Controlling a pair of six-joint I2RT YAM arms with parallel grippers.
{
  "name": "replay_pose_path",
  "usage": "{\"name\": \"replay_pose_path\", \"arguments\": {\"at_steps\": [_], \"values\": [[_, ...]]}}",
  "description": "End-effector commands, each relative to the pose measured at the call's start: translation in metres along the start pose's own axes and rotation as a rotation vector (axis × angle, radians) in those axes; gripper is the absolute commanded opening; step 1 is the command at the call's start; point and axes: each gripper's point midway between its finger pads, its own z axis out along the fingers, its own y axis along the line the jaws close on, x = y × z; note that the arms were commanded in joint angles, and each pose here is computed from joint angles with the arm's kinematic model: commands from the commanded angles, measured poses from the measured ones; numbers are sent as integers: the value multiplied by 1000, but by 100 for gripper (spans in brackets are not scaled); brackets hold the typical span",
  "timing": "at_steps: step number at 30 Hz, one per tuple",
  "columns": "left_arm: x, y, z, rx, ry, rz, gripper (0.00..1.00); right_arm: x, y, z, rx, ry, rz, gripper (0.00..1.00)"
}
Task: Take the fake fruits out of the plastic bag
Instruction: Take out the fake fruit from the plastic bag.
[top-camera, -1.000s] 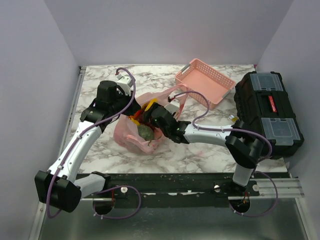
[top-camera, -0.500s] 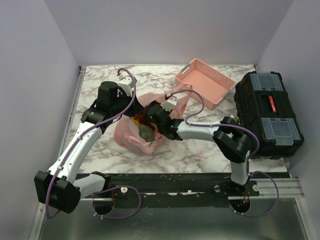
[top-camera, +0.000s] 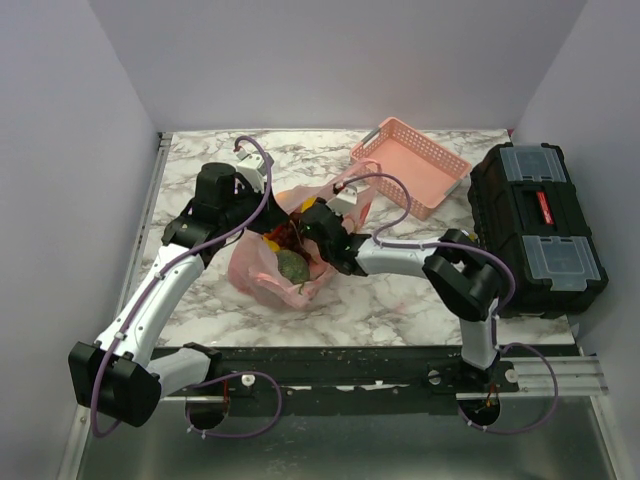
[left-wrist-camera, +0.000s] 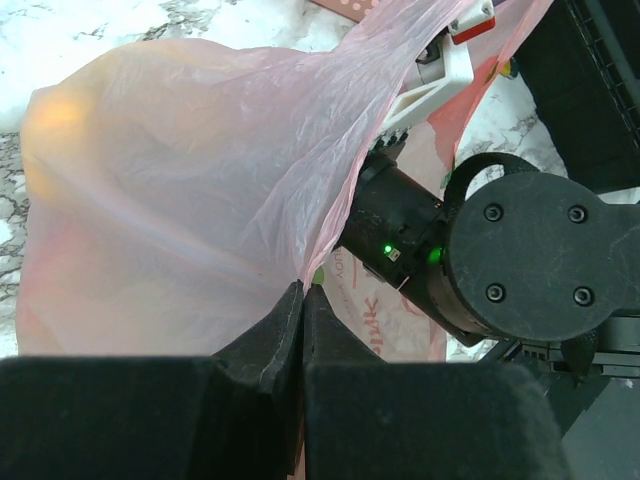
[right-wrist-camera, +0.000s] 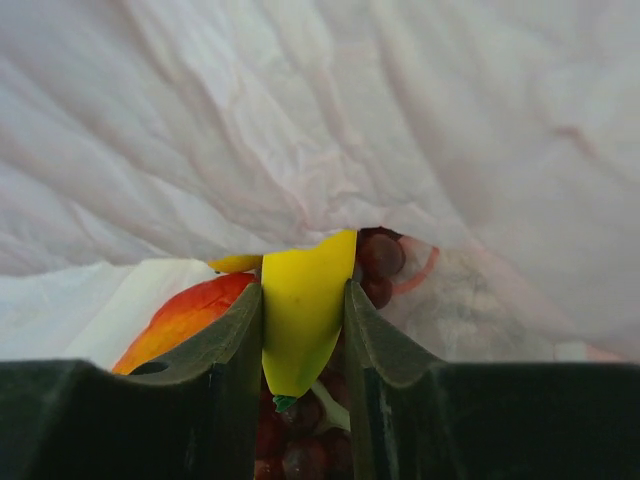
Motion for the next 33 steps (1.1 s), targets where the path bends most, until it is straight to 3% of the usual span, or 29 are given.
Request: {"name": "replay_pose_path", "arguments": {"at_steps": [1,7,21,33], "values": [[-3,-8,-2,33,-15,11,0,-18,8,-12,-52,-41,-13,16],[-4,-5,-4,9,-24,16,0,-27,9,-31,-91,-13,-30,1],[-3,4,-3,-38,-20,9,0,-33,-11,-105,-221,121,-65,1],[-4,19,-2,-124,-21,-4,0,-87,-24,-182,-372,60,-116,1]]}}
